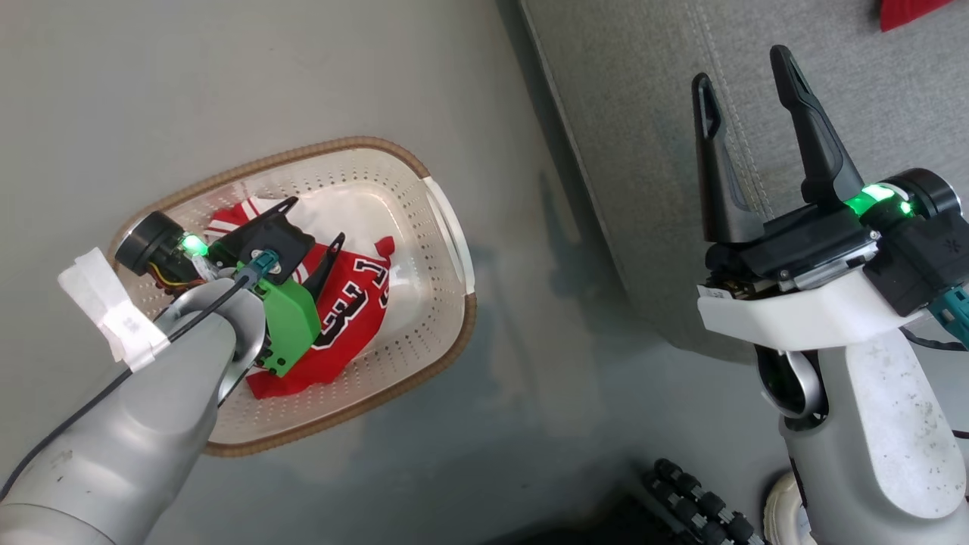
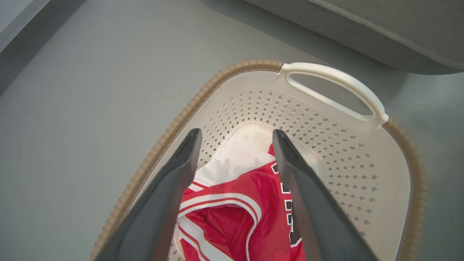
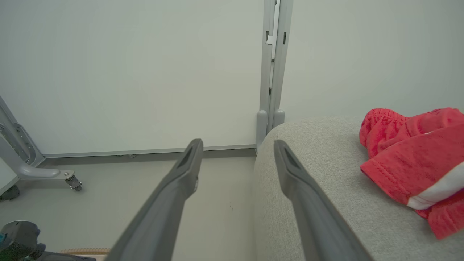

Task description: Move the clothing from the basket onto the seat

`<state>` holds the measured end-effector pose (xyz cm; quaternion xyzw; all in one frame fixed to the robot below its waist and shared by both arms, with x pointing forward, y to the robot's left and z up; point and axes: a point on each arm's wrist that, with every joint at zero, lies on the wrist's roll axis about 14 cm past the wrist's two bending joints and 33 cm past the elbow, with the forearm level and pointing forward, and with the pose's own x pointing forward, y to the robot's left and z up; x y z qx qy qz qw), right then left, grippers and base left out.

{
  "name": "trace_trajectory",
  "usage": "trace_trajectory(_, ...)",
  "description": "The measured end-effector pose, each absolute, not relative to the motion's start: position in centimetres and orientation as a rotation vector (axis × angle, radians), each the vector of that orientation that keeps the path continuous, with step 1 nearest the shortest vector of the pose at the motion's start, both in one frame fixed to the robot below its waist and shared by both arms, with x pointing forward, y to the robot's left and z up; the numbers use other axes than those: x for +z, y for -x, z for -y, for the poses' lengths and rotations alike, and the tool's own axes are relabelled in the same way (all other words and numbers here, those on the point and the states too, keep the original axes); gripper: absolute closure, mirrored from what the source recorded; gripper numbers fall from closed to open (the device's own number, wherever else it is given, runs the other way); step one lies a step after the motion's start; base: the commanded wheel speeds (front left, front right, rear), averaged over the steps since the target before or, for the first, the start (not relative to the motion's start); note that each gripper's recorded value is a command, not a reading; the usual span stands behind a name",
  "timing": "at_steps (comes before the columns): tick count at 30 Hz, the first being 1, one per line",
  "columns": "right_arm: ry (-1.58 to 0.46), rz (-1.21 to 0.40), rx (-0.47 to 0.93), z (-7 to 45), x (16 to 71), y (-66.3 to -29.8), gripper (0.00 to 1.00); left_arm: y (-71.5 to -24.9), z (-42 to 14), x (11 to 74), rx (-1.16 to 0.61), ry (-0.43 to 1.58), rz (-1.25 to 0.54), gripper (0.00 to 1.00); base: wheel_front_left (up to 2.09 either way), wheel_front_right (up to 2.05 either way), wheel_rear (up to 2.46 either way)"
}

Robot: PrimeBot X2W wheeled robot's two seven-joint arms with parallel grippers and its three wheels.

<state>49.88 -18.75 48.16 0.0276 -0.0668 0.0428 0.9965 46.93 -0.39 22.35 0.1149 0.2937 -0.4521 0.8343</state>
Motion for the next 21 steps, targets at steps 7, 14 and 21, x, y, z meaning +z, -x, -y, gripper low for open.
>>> trace_trajectory(7,-0.037,0.076,0.081,19.1,45.2,-50.6,0.00,-44.8,0.0,16.6,-1.040,-0.328,-0.776,0.00,0.00,0.00,0.00)
trace_trajectory(14,-0.029,0.036,0.082,19.1,43.0,-50.9,0.00,-43.3,-1.1,12.8,-1.067,-0.380,-0.901,0.00,0.00,0.00,0.00)
trace_trajectory(21,-0.028,0.010,0.092,18.8,41.2,-51.2,0.00,-41.8,-3.1,9.7,-1.057,-0.446,-1.042,0.00,0.00,0.00,0.00)
